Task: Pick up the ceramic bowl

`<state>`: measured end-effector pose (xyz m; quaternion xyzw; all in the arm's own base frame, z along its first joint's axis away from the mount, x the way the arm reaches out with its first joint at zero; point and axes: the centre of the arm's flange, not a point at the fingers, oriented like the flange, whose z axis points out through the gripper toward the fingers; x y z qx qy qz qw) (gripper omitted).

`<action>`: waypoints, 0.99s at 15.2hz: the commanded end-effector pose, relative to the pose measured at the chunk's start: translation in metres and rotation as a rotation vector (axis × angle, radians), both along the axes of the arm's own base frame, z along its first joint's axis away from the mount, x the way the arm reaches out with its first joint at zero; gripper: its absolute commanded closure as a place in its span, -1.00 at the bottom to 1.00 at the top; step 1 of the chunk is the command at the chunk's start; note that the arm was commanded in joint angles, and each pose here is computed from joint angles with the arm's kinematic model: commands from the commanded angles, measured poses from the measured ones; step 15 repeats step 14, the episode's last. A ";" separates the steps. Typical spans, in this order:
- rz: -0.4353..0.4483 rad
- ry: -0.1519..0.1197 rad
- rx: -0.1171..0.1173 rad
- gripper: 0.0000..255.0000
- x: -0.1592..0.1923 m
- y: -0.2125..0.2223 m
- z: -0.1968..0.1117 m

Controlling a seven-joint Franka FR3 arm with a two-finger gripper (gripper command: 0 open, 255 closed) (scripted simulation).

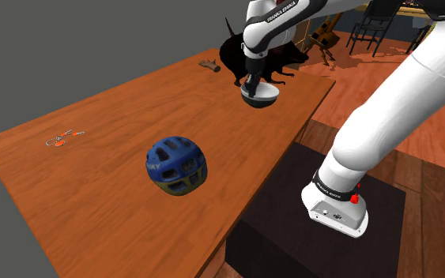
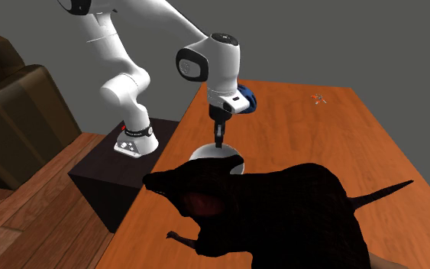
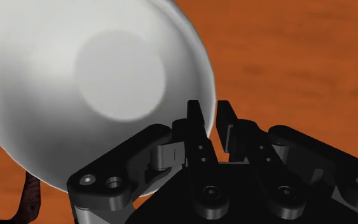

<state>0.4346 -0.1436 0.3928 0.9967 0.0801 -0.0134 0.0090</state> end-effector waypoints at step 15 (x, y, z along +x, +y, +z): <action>0.000 0.000 0.000 1.00 0.000 -0.001 0.068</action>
